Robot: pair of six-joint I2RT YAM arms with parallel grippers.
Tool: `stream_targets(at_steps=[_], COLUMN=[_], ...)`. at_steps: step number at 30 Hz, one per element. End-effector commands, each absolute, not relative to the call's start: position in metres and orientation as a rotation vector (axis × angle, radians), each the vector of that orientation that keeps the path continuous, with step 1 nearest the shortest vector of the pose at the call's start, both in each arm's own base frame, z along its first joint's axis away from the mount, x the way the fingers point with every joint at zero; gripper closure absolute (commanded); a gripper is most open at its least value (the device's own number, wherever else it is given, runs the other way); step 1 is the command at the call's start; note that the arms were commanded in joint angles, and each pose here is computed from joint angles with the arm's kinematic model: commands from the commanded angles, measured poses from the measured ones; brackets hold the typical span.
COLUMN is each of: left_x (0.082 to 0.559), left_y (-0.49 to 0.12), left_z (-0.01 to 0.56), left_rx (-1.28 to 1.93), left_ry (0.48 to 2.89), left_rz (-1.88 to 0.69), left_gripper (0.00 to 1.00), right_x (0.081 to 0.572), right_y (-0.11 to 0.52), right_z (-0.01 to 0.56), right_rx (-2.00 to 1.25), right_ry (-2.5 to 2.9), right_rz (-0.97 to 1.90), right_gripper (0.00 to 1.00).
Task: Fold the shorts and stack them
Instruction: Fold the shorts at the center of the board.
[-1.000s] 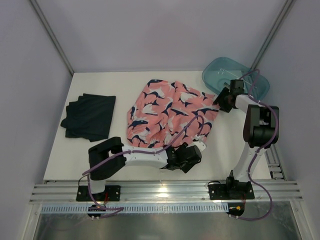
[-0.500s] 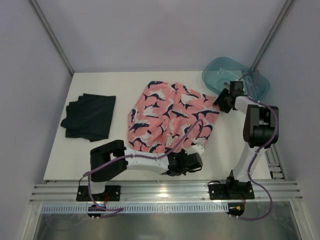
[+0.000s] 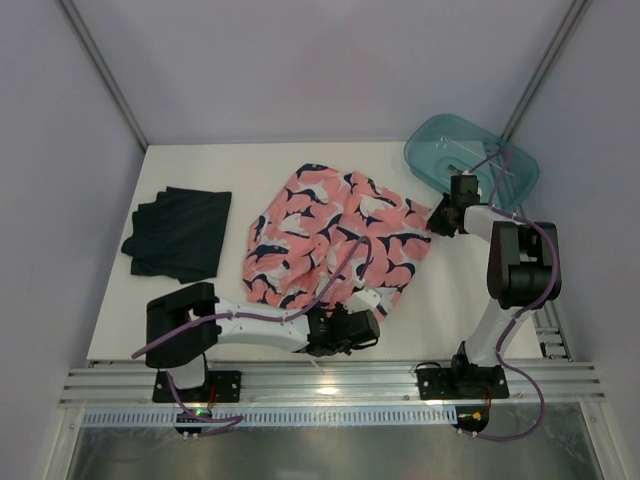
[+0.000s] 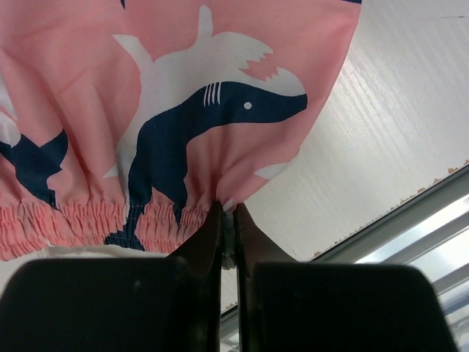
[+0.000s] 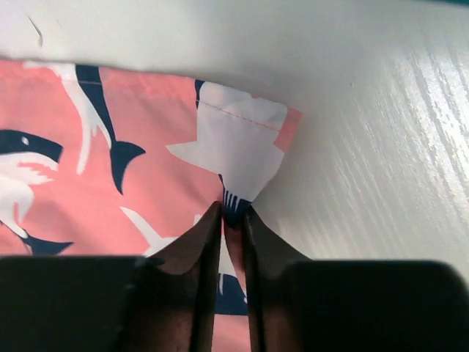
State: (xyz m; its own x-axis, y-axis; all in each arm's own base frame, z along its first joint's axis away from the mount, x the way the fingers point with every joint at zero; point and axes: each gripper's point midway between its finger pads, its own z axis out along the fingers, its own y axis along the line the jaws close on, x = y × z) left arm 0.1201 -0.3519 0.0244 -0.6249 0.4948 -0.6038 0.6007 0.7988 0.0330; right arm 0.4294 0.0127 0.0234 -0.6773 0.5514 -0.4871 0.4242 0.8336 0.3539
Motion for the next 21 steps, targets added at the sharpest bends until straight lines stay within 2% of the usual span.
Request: stream_targets(at_steps=[1,2,7,11,17,21], left_x=[0.119,0.118,0.105,0.088,0.057,0.054], left_y=[-0.357,-0.357,-0.369,-0.388,-0.385,-0.368], left_z=[0.050,0.052,0.088,0.110,0.119,0.122], left_rx=[0.716,0.711,0.650,0.605,0.608,0.502], left_ry=[2.355,2.354,2.363,2.383,2.478,2.522], left_rz=[-0.330,-0.336,-0.535,-0.722,-0.758,-0.779], left_gripper=[1.00,1.00,1.00,1.00,1.00,1.00], right_x=[0.429,0.428,0.407,0.385,0.350,0.352], right_y=[0.008,0.006,-0.031,-0.059,-0.087,-0.085], right_z=[0.039,0.047,0.087,0.118,0.152,0.202], right_rx=[0.718,0.712,0.745,0.790,0.806,0.748], right_ry=[2.359,2.348,2.339,2.302,2.253,2.155], right_rz=[0.247,0.235,0.013,-0.031,-0.111,-0.085], right_gripper=[0.90,0.96,0.96,0.96,0.96,0.96])
